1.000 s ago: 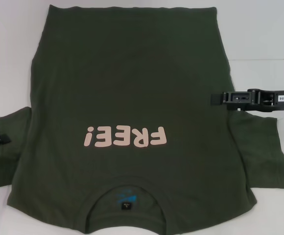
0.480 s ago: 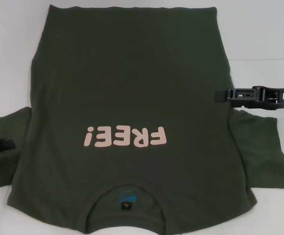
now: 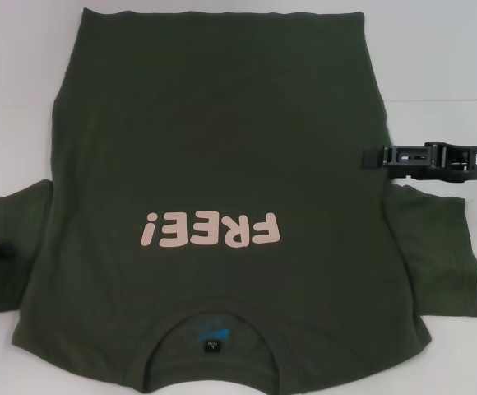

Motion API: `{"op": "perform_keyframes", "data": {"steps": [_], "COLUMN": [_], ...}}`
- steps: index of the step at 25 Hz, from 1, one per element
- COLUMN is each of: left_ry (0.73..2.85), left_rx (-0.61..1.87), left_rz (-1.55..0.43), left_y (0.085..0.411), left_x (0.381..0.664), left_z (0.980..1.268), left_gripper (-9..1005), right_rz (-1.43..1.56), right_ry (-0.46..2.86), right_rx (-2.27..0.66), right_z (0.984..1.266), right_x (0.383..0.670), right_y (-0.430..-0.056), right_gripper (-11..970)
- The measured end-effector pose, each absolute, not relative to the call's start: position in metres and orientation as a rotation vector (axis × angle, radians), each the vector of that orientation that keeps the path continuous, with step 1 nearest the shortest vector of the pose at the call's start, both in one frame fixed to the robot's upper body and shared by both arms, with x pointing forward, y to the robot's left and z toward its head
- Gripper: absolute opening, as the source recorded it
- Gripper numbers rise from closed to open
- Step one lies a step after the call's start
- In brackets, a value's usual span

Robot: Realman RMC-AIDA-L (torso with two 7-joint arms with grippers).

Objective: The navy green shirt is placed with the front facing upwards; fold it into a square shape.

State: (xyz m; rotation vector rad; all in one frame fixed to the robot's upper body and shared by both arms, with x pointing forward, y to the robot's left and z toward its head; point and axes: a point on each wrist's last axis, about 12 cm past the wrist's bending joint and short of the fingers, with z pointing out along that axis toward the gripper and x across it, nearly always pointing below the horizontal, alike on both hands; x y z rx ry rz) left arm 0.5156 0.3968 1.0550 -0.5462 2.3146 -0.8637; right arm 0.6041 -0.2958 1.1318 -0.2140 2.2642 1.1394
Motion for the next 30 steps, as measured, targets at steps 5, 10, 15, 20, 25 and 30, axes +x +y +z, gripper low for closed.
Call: {"op": "perform_keyframes", "data": {"steps": [5,10,15,20,25,30], "left_ry": [2.315,2.328,2.392,2.524,2.593,2.642], "left_rx": [-0.541,-0.499,-0.381,-0.274,-0.215,-0.156], "left_rz": [-0.860,-0.845,-0.784,-0.644,-0.498,-0.341], "left_y": [0.398,0.399,0.401,0.406,0.410,0.411], "left_x": [0.516,0.519,0.529,0.544,0.558,0.570], "left_z": [1.056,1.062,1.080,1.101,1.118,1.132], "left_gripper": [289,141,24,-2,-1,2], "right_rz": [1.140,1.140,1.136,1.129,1.126,1.122], "right_ry": [2.263,2.262,2.262,2.262,2.264,2.264], "right_rx": [-0.215,-0.214,-0.213,-0.203,-0.197,-0.196], "right_z": [1.132,1.132,1.132,1.132,1.132,1.133], "right_x": [0.604,0.604,0.605,0.605,0.605,0.605], "right_y": [-0.296,-0.296,-0.296,-0.298,-0.300,-0.301], "right_gripper": [940,940,941,940,940,941]}}
